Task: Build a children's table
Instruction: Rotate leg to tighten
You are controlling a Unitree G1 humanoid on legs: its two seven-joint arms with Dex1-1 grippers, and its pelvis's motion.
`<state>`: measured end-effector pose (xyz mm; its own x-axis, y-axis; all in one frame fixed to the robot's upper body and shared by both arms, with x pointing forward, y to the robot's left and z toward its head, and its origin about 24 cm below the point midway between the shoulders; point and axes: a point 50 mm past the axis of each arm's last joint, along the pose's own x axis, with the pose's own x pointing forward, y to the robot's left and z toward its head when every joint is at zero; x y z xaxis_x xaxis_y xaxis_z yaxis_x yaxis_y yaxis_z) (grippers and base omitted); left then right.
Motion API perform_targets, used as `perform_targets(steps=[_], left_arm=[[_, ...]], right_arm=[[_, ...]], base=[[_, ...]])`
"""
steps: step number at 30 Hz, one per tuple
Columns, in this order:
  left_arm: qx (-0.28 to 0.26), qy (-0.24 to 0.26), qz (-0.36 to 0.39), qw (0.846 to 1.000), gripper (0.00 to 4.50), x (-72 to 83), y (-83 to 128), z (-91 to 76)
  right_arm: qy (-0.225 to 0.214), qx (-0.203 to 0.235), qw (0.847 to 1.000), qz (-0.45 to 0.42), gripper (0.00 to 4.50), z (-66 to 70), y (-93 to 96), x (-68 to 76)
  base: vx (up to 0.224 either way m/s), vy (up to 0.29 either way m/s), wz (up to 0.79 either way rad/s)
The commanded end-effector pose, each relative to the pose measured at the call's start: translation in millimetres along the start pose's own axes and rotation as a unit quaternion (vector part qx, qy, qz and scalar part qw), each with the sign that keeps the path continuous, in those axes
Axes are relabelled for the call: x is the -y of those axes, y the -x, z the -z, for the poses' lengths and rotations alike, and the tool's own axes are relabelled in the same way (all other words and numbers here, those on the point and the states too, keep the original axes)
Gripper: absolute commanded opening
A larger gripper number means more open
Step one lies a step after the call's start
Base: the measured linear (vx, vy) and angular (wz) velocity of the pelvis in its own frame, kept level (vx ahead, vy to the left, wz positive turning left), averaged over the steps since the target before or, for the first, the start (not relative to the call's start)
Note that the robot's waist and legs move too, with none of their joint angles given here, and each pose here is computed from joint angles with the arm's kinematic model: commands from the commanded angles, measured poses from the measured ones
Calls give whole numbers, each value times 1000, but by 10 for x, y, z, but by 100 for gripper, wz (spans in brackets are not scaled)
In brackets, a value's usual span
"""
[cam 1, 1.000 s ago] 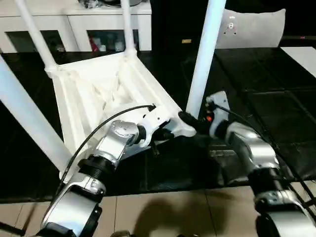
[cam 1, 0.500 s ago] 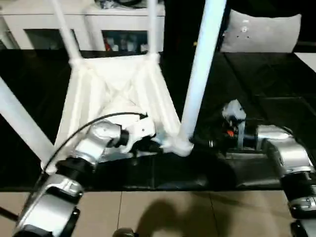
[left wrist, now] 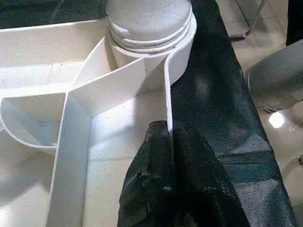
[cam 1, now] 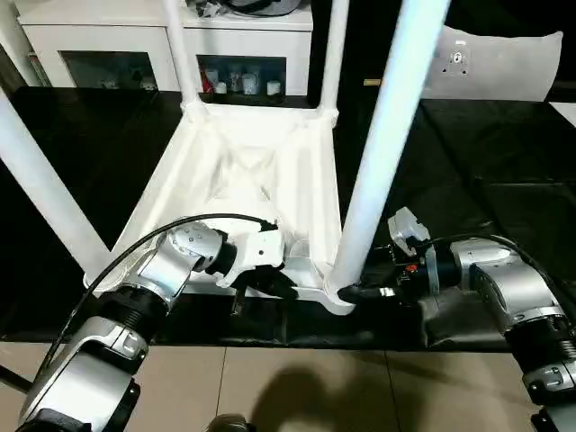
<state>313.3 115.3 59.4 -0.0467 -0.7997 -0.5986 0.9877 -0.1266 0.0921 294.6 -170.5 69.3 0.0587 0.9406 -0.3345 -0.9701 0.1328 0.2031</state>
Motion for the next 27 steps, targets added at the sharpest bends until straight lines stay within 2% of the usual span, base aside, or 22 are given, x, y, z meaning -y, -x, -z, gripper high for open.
perform_targets(steps=[1,2,5,8,13,14,19,20,23,26,27], left_arm=[[-6,-33,23,999,0,9,-41,-86],[-6,-33,24,999,0,9,-40,-83],[-4,-27,20,999,0,8,-36,-75],[7,0,9,1000,0,6,-28,-68],[26,53,-40,997,0,-50,-28,-82],[29,58,-51,997,0,-66,-30,-87],[44,99,-133,985,0,-177,-104,-153],[51,114,-163,979,0,-213,-161,-194],[62,132,-195,970,0,-250,-281,-300],[73,134,-214,965,0,-282,-364,-376],[74,134,-217,964,0,-287,-381,-389]], right_arm=[[2,7,1000,-25,305,-43,-23,-33],[0,8,1000,-27,281,-44,-24,-36],[-6,13,999,-32,263,-38,-30,-54],[-13,45,999,-10,234,-75,-60,-47],[-27,55,992,107,211,-96,-166,114],[-27,58,989,135,209,-103,-188,156],[-89,86,953,278,200,-156,-334,393],[-100,83,938,321,200,-173,-387,451],[-99,89,915,380,200,-239,-479,513],[-97,104,910,390,200,-269,-507,516],[-97,104,910,389,233,-266,-513,513]], base=[[0,0,0],[0,0,0],[0,0,0],[0,0,0],[0,0,0],[0,0,0],[0,0,0],[0,0,0],[0,0,0],[0,0,0],[0,0,0]])
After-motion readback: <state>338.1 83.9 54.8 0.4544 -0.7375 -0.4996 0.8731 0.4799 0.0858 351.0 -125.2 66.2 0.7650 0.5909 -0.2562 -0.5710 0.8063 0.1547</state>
